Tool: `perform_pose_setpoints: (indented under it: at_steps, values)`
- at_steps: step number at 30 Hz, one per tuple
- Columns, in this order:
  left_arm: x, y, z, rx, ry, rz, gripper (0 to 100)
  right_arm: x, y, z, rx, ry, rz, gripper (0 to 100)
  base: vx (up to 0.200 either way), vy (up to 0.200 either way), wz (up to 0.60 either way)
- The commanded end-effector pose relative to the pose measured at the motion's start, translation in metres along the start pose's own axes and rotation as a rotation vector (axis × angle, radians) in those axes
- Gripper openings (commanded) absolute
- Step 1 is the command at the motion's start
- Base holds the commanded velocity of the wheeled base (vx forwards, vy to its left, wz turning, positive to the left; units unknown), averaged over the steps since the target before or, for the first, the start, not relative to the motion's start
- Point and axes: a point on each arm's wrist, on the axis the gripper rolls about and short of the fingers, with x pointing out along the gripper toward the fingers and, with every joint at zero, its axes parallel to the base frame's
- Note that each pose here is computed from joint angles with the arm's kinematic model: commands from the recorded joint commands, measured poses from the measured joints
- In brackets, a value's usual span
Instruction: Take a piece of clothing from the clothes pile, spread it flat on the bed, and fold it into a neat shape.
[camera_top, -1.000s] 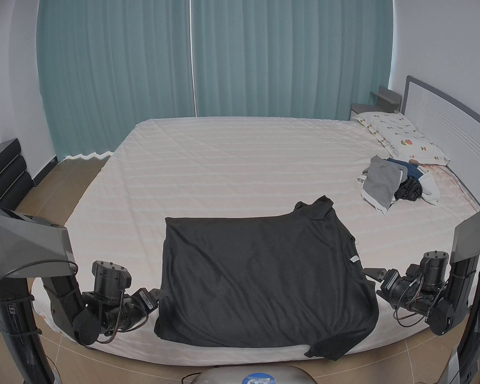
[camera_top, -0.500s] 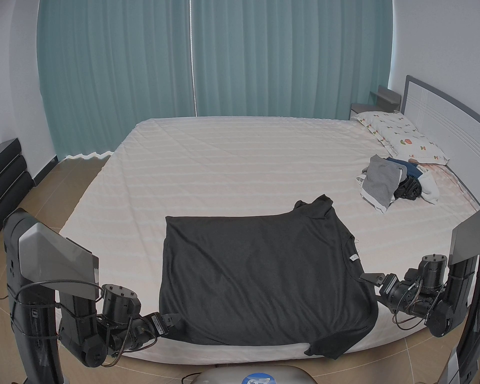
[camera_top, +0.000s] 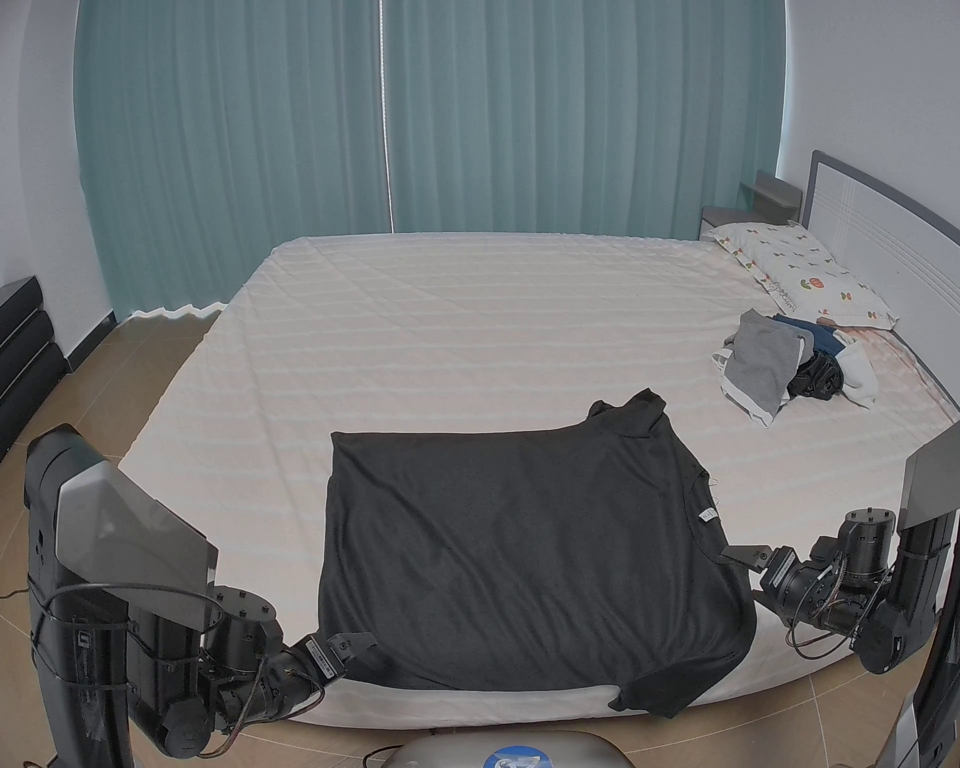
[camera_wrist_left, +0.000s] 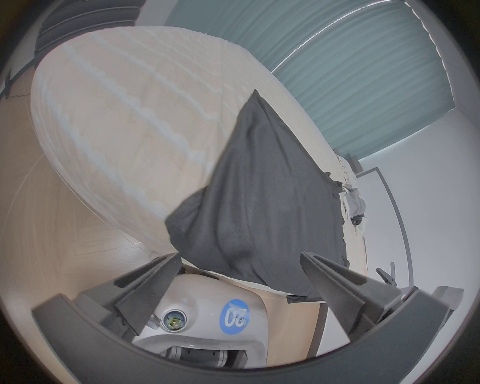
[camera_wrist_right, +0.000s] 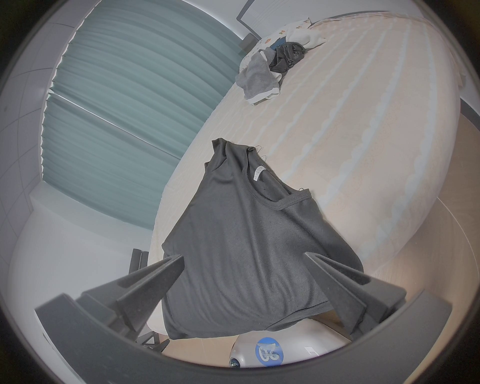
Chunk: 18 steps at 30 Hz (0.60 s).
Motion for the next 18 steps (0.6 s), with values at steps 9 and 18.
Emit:
perform_pose_setpoints:
  at_steps: [9, 18]
  values:
    - [-0.001, -0.006, -0.039, -0.027, -0.082, 0.119, 100, -0.001, 0.003, 0.001, -0.007, -0.012, 0.017, 100, 0.0, 0.0, 0.0]
    - [-0.001, 0.002, -0.021, -0.092, -0.136, 0.146, 100, -0.001, 0.003, 0.002, -0.006, -0.019, 0.016, 100, 0.0, 0.0, 0.0]
